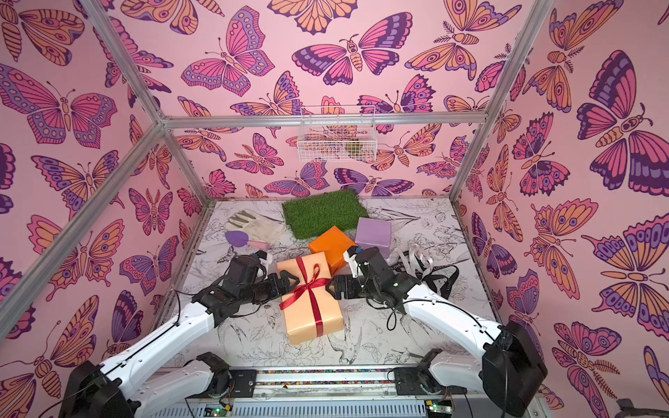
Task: Untie the ribbon bows on the gift boxes
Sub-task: Move the gift box to the center of the board.
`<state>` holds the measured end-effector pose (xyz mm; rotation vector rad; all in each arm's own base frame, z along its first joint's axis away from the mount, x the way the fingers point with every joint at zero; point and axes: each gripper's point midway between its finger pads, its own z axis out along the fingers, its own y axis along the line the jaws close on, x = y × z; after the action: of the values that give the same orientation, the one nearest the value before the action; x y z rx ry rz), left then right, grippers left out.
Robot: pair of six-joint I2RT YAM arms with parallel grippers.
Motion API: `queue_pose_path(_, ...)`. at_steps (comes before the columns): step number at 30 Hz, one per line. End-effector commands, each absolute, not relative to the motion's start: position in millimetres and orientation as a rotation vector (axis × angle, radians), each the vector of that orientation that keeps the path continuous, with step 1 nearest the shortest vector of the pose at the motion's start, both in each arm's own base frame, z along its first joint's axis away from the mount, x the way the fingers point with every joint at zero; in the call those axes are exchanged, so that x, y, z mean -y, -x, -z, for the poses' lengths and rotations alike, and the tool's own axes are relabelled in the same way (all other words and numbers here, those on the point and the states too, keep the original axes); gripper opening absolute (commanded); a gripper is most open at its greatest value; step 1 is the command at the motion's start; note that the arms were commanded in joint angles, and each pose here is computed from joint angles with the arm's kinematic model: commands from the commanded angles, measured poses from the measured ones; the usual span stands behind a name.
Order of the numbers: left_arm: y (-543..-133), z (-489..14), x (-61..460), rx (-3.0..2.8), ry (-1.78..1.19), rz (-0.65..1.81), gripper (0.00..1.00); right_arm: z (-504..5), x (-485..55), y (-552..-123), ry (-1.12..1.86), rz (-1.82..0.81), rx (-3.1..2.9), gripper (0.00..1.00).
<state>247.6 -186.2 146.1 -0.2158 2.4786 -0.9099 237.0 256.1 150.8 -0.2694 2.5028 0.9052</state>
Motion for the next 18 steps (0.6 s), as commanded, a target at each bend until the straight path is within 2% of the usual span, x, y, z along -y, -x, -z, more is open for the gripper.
queue_pose_path(1,-241.0,-161.4,173.4,-2.45,0.128,0.816,0.9,-161.9,-244.6,-241.2,0.35,-0.794,-2.479,0.95)
queue_pose_path(10,-206.6,-164.8,185.4,-2.56,-0.127,0.889,0.66,-185.8,-284.1,-243.9,0.69,-0.919,-2.368,0.9)
queue_pose_path(18,-193.7,-157.4,176.8,-2.608,-0.166,0.803,0.68,-169.3,-299.1,-252.1,0.859,-0.771,-2.379,0.88)
